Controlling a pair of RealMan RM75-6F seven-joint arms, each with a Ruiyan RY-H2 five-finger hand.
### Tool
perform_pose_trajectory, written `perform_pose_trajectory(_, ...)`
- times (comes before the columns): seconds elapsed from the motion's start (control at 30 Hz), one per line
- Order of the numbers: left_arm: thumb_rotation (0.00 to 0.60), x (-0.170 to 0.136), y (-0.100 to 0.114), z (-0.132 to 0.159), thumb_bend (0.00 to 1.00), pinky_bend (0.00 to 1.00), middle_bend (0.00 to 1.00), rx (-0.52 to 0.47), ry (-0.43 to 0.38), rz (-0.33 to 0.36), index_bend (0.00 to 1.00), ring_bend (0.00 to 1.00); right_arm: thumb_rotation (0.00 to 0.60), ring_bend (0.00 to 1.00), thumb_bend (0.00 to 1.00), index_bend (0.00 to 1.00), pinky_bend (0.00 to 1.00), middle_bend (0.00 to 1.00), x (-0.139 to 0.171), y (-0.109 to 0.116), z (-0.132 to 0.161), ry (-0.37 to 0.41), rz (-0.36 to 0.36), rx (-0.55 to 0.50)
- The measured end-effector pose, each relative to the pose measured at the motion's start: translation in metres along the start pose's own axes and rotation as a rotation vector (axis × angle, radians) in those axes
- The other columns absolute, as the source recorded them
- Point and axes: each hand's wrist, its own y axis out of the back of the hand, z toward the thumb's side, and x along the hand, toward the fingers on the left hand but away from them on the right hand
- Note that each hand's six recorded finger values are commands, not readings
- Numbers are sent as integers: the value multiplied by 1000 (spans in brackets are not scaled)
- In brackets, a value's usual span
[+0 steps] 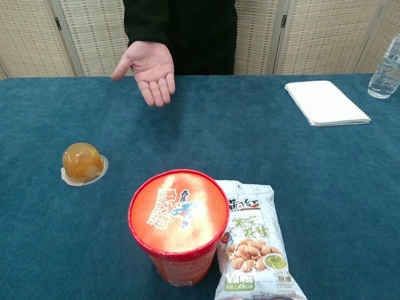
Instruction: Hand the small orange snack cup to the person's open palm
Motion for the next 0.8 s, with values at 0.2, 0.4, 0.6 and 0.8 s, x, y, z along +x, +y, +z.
perform_pose_trajectory(0.2, 600, 45, -5, 22, 135, 282, 104, -38, -112, -91, 135, 119, 600, 0, 284, 0, 0, 0, 6, 8, -3, -1, -35, -13)
perform_pose_trajectory(0.4, 600, 88, -14, 40, 135, 287, 115, -29, -173, -137, 141, 120, 600, 0, 284, 0, 0, 0, 16, 18, -5, 8, -76, -38)
perform_pose_trajectory(0.6, 600, 117, -29, 46, 135, 295, 143, -31, -183, -179, 161, 141, 600, 0, 284, 0, 0, 0, 20, 24, -12, -7, -104, -52)
perform_pose_trajectory(0.8, 600, 141, -43, 45, 135, 326, 194, -34, -181, -198, 212, 178, 600, 0, 284, 0, 0, 0, 22, 30, -17, -18, -126, -61)
